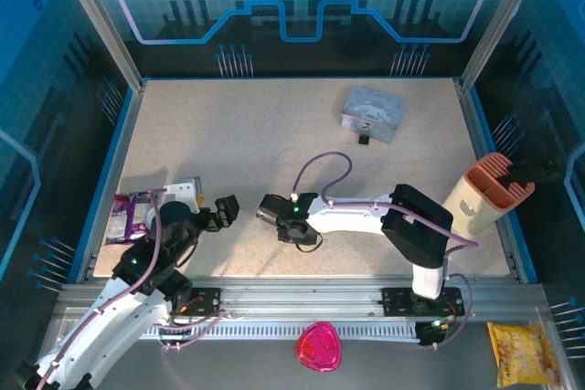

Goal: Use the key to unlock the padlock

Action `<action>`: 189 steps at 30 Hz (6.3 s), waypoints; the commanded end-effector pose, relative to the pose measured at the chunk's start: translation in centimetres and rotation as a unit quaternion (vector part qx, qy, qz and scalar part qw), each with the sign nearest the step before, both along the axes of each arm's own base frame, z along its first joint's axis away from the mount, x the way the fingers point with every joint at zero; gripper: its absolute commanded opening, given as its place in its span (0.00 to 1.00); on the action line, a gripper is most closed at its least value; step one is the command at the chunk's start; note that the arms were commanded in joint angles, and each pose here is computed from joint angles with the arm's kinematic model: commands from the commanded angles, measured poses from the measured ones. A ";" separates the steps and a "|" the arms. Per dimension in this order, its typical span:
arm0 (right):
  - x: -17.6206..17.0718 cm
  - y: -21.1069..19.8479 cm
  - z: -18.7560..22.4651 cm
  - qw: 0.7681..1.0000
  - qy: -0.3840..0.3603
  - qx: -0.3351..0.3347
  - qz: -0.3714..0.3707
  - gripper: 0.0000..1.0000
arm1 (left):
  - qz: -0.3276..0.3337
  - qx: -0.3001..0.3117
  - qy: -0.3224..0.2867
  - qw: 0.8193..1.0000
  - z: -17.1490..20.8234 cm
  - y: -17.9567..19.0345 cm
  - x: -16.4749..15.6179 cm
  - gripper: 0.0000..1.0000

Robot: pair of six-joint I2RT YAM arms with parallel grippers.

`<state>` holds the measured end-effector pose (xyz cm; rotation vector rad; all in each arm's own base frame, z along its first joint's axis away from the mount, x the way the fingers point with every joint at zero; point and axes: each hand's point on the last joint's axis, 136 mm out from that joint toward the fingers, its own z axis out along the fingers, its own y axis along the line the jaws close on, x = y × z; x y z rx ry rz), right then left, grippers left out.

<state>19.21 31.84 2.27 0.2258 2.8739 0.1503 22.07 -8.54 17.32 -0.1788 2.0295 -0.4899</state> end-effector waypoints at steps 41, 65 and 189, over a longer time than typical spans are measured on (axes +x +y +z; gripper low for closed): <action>0.5 -3.3 -1.2 0.998 -0.010 -0.033 -0.051 0.24 | 0.003 -0.002 0.000 1.000 -0.4 0.0 0.0 0.99; 2.4 -3.2 1.0 0.994 -0.107 0.011 0.026 0.00 | -0.007 0.004 0.020 1.000 -1.7 -0.8 0.8 0.99; 2.5 -2.3 10.6 0.875 -0.198 0.435 -0.078 0.00 | -0.144 -0.222 0.155 0.952 -1.4 -16.1 1.8 0.70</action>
